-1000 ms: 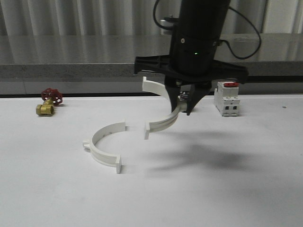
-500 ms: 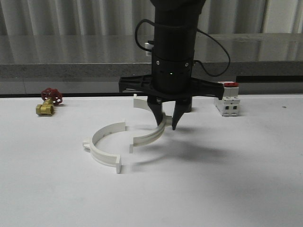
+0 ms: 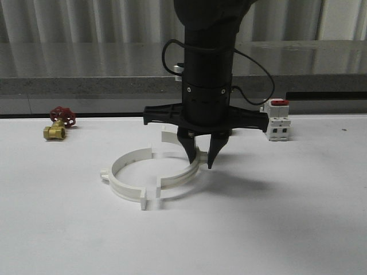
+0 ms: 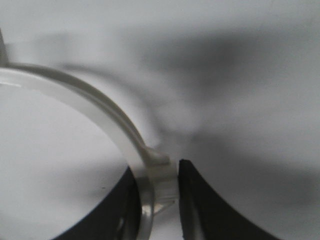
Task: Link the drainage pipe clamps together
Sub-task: 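Move the held half-clamp against the placed one, closing the ring, then open the right gripper and raise it away from the ring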
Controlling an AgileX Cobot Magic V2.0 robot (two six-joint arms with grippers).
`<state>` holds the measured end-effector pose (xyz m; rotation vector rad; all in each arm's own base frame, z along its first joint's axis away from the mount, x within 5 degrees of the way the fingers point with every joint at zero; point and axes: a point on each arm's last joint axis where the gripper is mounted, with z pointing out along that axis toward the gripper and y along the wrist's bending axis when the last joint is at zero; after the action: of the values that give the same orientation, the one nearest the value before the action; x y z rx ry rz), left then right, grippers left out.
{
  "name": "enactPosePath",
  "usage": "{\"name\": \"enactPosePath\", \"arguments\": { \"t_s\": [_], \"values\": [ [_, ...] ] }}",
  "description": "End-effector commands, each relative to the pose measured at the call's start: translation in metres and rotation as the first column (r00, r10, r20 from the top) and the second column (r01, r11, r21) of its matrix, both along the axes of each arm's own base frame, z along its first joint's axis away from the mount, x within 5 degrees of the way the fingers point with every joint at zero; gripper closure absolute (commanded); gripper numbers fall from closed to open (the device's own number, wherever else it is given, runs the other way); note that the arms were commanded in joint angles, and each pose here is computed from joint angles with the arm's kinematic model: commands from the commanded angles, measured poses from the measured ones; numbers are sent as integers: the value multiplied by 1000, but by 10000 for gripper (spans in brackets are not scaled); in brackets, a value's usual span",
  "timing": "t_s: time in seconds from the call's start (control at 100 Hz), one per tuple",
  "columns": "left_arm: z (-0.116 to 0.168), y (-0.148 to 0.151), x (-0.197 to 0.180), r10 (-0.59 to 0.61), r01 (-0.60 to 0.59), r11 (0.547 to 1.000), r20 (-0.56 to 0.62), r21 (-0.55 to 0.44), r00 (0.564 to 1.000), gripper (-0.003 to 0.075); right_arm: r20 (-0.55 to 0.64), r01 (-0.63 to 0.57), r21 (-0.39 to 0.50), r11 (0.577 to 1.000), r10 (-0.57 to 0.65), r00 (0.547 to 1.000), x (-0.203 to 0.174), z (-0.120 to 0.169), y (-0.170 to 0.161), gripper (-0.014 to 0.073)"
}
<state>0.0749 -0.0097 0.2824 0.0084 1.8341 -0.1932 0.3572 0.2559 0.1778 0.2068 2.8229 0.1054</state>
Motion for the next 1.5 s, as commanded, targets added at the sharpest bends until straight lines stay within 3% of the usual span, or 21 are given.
{"name": "enactPosePath", "arguments": {
  "t_s": [0.0,1.12,1.19,1.38,1.49],
  "values": [
    [15,-1,1,-9,10,1000,91,-17,996,741,85,-17,65,998,12,996,1,30,5,588],
    [15,-1,1,-9,10,1000,91,-17,996,741,78,-47,112,993,38,996,3,23,12,577],
    [15,-1,1,-9,10,1000,91,-17,996,741,80,-47,114,992,38,996,3,23,12,505],
    [15,-1,1,-9,10,1000,91,-17,996,741,89,-50,121,991,39,995,3,24,13,164],
    [15,-1,1,-9,10,1000,91,-17,996,741,81,-48,114,992,39,996,3,23,12,102]
  ]
}}
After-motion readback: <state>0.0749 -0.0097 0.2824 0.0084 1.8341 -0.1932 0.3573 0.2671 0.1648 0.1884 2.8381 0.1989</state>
